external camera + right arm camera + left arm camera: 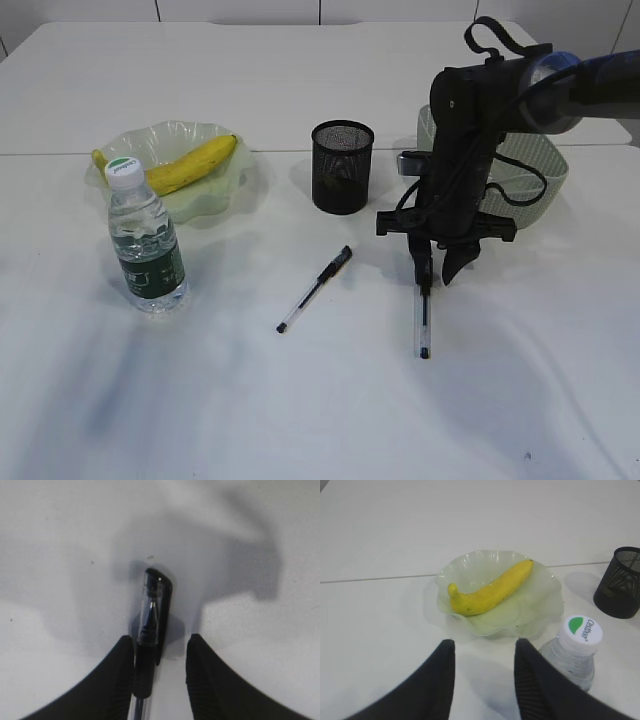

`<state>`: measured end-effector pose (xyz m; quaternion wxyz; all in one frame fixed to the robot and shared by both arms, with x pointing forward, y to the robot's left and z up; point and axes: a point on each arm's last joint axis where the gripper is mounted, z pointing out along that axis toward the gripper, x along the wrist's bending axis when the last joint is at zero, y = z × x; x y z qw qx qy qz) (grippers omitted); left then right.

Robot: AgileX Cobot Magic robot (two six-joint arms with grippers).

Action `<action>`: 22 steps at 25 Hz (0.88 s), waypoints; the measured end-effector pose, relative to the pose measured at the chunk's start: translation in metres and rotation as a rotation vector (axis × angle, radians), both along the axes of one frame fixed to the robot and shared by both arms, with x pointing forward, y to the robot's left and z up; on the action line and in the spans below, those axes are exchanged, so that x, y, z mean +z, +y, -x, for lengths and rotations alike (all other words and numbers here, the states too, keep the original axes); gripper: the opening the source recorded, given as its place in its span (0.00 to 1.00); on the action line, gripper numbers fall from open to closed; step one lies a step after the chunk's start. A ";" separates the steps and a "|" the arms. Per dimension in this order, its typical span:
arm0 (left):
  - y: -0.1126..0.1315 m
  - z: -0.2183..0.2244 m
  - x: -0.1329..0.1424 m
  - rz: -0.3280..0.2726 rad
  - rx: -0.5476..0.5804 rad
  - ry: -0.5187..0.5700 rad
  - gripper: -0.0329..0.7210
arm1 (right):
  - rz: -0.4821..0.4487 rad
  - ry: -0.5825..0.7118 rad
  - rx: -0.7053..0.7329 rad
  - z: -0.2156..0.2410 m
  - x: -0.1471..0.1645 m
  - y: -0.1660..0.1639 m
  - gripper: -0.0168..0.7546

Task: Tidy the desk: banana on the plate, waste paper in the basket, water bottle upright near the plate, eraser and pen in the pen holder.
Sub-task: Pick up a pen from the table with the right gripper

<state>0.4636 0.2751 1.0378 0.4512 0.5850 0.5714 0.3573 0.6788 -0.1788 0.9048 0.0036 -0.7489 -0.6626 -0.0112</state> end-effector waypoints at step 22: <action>0.000 0.000 0.000 0.000 0.000 0.000 0.41 | -0.026 0.035 -0.016 0.001 -0.007 0.003 0.36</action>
